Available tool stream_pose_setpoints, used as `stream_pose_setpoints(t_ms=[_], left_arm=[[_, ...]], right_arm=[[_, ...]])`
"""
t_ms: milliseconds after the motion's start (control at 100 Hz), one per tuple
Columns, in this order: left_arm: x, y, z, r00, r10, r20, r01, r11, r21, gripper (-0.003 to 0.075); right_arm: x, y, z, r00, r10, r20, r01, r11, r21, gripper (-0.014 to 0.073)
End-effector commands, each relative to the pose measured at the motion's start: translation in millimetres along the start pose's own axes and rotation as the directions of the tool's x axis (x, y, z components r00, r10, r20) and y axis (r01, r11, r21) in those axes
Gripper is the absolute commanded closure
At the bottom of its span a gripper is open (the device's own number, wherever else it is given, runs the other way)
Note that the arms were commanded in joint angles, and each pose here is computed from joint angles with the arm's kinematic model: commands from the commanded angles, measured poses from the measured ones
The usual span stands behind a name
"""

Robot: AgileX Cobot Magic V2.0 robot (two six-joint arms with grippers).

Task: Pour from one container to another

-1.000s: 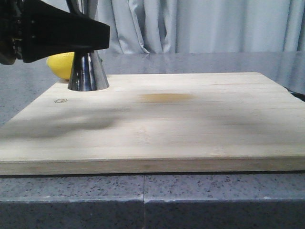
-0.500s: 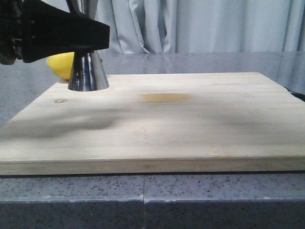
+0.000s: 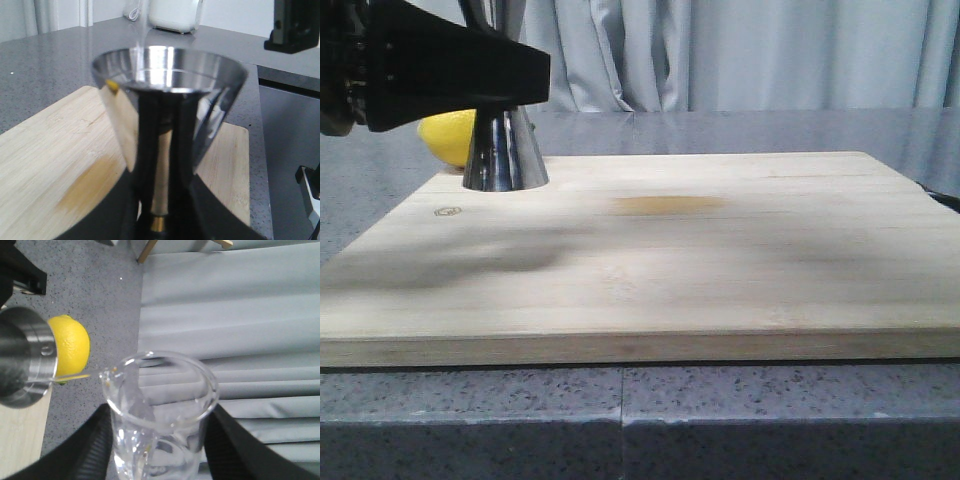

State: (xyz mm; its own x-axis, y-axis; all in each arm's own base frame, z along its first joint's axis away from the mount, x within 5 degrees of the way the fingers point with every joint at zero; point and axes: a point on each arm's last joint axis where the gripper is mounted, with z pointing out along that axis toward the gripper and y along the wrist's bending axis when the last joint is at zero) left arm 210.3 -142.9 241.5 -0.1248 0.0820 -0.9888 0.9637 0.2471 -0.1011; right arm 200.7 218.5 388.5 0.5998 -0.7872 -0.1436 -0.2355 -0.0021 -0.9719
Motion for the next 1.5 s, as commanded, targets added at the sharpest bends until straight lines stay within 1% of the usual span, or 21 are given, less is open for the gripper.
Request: stream_pose_setpoints(t_ms=[0, 100, 700, 890, 1100, 1260, 1390, 1490], left_arm=[[-21.0, -3.2, -2.1, 0.995, 0.021, 0.103, -0.023, 1.000, 0.018, 0.0739], [-21.0, -3.2, -2.1, 0.995, 0.021, 0.103, -0.023, 1.000, 0.018, 0.0739], [-21.0, -3.2, -2.1, 0.995, 0.021, 0.103, -0.023, 1.000, 0.018, 0.0739], [-21.0, -3.2, -2.1, 0.995, 0.021, 0.103, -0.023, 1.000, 0.018, 0.0739], [-21.0, -3.2, -2.1, 0.995, 0.021, 0.103, -0.023, 1.000, 0.018, 0.0739], [-21.0, -3.2, -2.1, 0.995, 0.021, 0.103, -0.023, 1.000, 0.018, 0.0739], [-21.0, -3.2, -2.1, 0.995, 0.021, 0.103, -0.023, 1.000, 0.018, 0.0739], [-21.0, -3.2, -2.1, 0.995, 0.021, 0.103, -0.023, 1.000, 0.018, 0.0739]], right_arm=[[-5.0, -19.7, -13.8, 0.998, -0.023, 0.050, 0.019, 0.997, 0.080, 0.0364], [-5.0, -19.7, -13.8, 0.998, -0.023, 0.050, 0.019, 0.997, 0.080, 0.0377], [-5.3, -19.8, -13.8, 0.998, -0.041, 0.052, 0.037, 0.996, 0.082, 0.0377], [-10.7, -18.7, -14.7, 0.997, -0.037, 0.074, 0.031, 0.996, 0.079, 0.0377], [-12.7, -16.4, -15.1, 0.996, 0.041, 0.078, -0.045, 0.998, 0.051, 0.0377], [-11.0, -13.4, -14.9, 0.988, 0.142, 0.060, -0.143, 0.990, 0.014, 0.0377], [-10.6, -11.4, -14.8, 0.964, 0.259, 0.051, -0.259, 0.966, -0.014, 0.0377], [-10.8, -10.9, -14.8, 0.932, 0.359, 0.050, -0.358, 0.933, -0.024, 0.0377]])
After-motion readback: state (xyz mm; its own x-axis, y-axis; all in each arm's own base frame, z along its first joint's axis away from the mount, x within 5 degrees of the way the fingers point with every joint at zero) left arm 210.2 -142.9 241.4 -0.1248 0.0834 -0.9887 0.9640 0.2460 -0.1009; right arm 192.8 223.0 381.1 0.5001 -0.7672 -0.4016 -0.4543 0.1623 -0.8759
